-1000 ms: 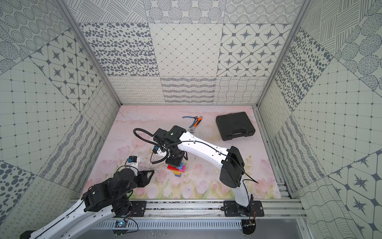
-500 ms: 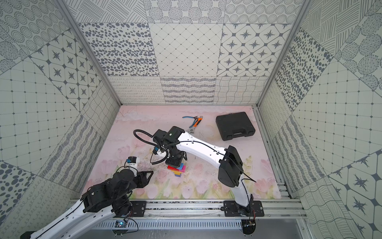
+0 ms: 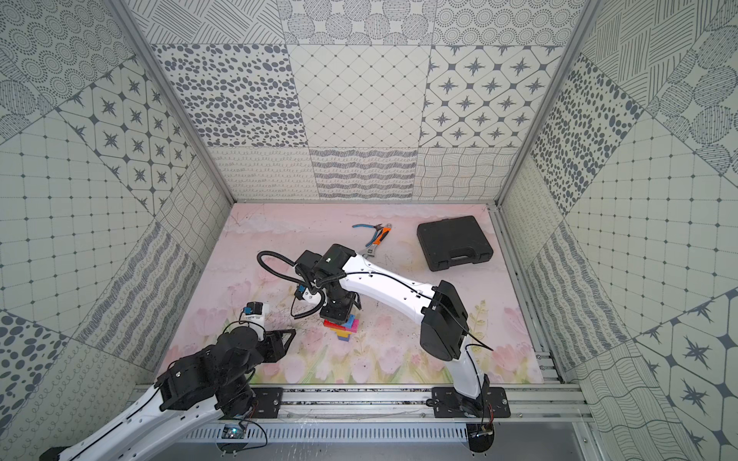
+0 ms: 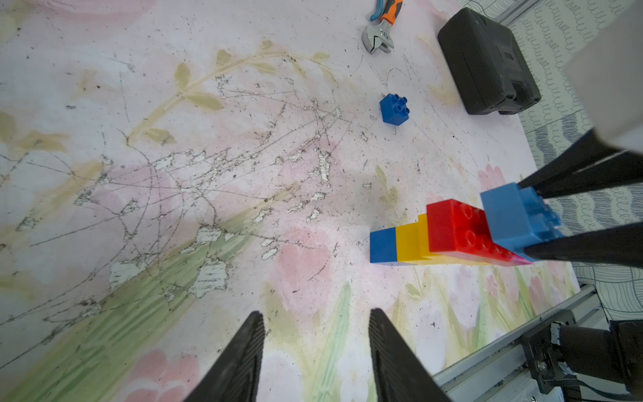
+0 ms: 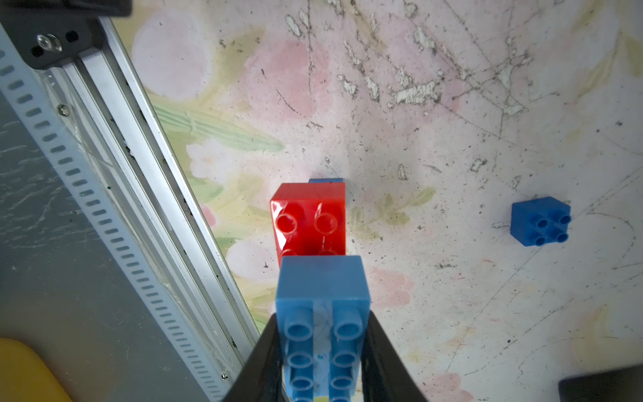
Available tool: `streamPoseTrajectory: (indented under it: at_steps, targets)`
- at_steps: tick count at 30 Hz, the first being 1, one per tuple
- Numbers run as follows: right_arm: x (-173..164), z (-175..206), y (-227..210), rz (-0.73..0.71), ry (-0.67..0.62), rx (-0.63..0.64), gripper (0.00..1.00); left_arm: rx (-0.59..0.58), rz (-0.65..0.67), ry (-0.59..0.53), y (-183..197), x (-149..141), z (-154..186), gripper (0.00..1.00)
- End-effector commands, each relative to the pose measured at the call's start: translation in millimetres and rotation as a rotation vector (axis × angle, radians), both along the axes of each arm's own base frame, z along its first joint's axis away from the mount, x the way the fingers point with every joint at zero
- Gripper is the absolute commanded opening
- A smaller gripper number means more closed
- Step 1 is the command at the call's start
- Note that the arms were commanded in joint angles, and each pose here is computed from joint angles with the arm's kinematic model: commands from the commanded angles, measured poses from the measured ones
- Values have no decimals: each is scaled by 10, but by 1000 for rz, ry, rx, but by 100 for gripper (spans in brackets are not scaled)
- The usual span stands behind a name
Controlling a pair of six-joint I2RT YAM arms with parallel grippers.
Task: Assemble a spoon with lego
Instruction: Assemble the lego brick with the lego brick.
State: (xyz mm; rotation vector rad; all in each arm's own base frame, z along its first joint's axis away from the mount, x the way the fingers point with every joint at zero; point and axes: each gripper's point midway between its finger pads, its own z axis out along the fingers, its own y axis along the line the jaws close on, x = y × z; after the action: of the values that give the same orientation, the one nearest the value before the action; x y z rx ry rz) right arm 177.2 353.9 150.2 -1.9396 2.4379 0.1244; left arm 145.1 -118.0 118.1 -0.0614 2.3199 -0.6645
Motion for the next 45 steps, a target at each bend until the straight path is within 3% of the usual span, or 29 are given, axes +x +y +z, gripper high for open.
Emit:
streamPoseTrajectory:
  at_steps: [1, 15, 45]
  targets:
    - [-38, -70, 35, 39, 18, -11, 11, 20, 13, 1, 49, -2, -21, 51]
    - [-105, -74, 25, 130, 16, -16, 10, 25, 17, -5, 83, -12, -28, 51]
    - [-191, -363, 20, 72, 108, -99, 12, 33, 13, -20, 112, -20, -13, 51]
